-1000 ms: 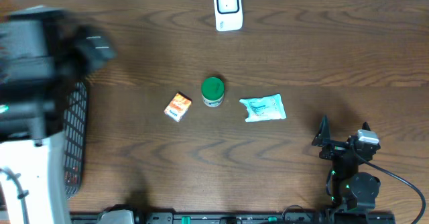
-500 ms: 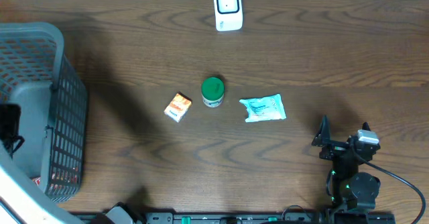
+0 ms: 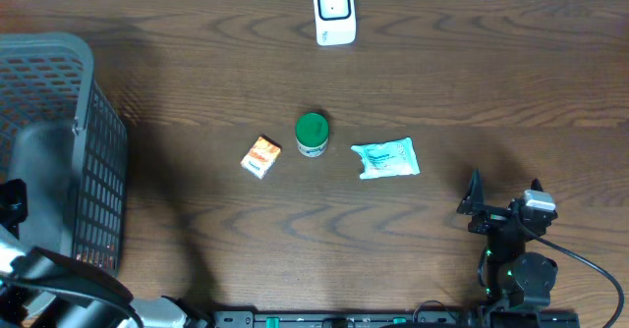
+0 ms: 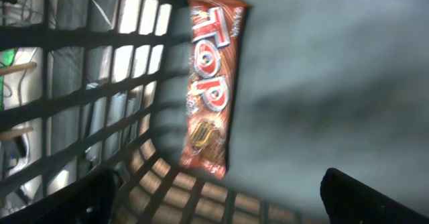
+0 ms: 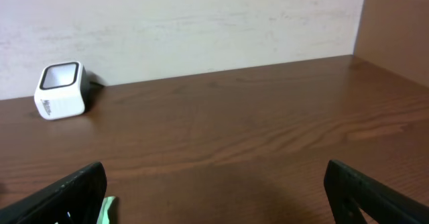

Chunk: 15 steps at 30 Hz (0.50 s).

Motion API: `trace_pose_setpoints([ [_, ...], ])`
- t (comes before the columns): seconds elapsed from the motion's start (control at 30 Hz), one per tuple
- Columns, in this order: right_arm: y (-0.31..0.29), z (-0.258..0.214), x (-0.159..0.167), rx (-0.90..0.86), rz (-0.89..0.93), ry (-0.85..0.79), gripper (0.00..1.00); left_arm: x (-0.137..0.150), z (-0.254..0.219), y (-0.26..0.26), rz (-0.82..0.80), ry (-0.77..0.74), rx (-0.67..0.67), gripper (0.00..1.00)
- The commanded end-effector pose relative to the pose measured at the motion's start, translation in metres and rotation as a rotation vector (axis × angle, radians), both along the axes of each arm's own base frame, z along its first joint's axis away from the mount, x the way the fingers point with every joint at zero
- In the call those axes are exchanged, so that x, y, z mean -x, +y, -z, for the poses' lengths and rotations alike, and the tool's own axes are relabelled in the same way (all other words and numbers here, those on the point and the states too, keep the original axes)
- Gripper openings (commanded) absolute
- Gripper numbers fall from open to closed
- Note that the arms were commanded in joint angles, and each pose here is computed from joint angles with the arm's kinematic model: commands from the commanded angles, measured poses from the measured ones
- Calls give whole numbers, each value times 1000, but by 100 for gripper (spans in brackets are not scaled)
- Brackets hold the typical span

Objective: Scan the item barcode
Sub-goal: 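Reach into the basket and grasp the red TOP snack bar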

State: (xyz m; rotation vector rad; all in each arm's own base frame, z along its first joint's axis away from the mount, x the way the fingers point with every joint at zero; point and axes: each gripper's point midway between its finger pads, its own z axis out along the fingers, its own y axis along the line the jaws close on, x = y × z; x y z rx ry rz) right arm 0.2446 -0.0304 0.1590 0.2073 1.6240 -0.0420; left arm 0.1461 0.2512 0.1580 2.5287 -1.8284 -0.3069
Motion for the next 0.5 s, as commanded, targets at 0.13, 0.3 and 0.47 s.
trace_pose_setpoints([
  [0.13,-1,0,0,-12,6,-3,99,9,53,-1,27,59,18,98],
  [0.3,-1,0,0,-12,6,-3,99,20,75,0,30,107,-7,98],
  [0.47,-1,0,0,-12,6,-3,99,23,90,0,30,116,-23,98],
])
